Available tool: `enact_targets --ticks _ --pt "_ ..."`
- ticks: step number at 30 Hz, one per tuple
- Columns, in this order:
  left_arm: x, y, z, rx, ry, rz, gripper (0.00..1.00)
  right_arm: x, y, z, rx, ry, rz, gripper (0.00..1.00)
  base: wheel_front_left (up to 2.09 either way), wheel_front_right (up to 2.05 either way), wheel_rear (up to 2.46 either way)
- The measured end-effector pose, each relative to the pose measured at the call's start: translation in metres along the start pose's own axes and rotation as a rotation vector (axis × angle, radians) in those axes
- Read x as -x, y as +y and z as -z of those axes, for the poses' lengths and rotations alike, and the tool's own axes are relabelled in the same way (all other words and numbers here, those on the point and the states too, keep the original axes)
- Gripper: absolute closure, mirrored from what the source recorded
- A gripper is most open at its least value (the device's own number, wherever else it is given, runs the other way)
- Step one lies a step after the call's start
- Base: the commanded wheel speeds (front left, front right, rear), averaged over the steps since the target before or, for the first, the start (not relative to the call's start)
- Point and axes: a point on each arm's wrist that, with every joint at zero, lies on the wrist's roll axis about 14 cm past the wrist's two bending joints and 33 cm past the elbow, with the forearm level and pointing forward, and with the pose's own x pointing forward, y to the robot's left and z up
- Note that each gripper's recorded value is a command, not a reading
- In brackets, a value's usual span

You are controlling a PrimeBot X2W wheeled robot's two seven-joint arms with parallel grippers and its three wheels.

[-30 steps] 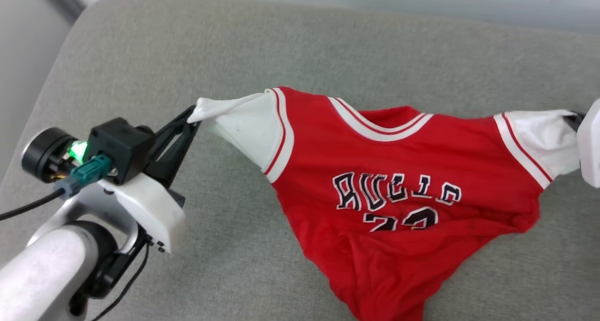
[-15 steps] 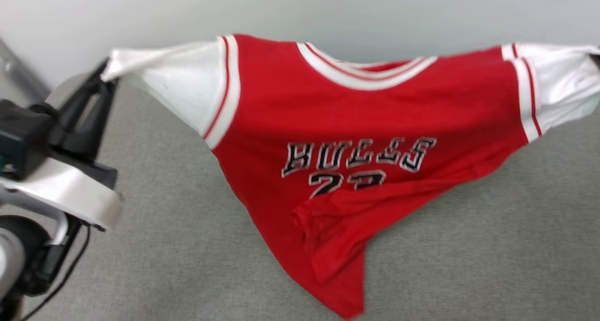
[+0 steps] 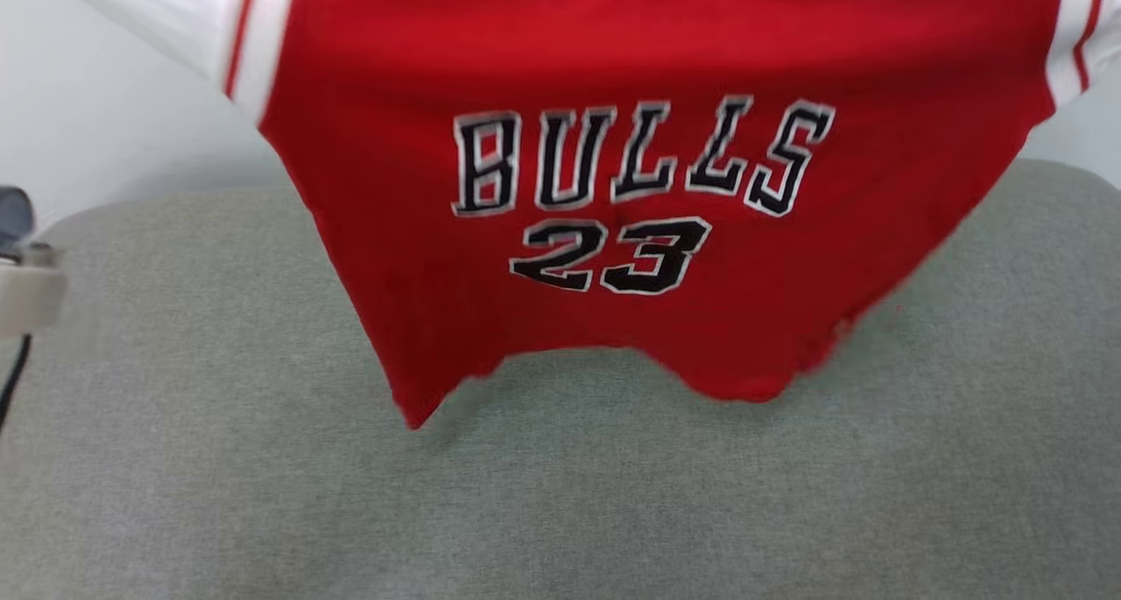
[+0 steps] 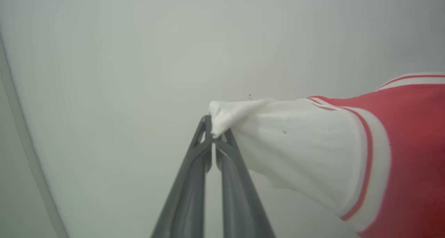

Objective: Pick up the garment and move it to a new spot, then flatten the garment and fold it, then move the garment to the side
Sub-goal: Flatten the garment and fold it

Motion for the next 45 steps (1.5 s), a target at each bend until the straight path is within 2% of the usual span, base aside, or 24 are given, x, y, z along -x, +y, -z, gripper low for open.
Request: enact_targets --ticks 7,15,24,26,33,39,45 --pt "-0.021 0.004 0.006 0.002 -0.029 0.002 1.0 -0.009 -0.008 -0.007 0.009 -0.036 0.015 1.0 0.0 0.0 0.0" --pt "-0.059 -0.006 0.067 0.049 0.073 0.079 1.0 -0.047 -0.02 0.02 0.014 -0.005 0.037 1.0 0.0 0.0 0.0" --pt "-0.134 -0.009 0.134 0.051 0.102 0.097 1.0 -0.123 -0.03 0.056 -0.024 -0.022 0.071 1.0 0.0 0.0 0.0" --pt "-0.154 -0.01 0.142 0.064 0.083 0.088 1.0 -0.142 -0.029 0.063 -0.056 -0.033 0.077 1.0 0.0 0.0 0.0" --pt "-0.214 0.0 0.166 0.078 0.008 0.026 1.0 -0.195 -0.046 0.082 -0.053 -0.11 0.16 1.0 0.0 0.0 0.0" --pt "-0.233 -0.002 0.217 0.133 0.003 -0.026 1.0 -0.232 -0.045 0.134 -0.08 -0.086 0.198 1.0 0.0 0.0 0.0" --pt "-0.219 -0.03 0.29 0.169 0.11 0.014 1.0 -0.249 -0.013 0.211 -0.105 0.026 0.156 1.0 0.0 0.0 0.0"
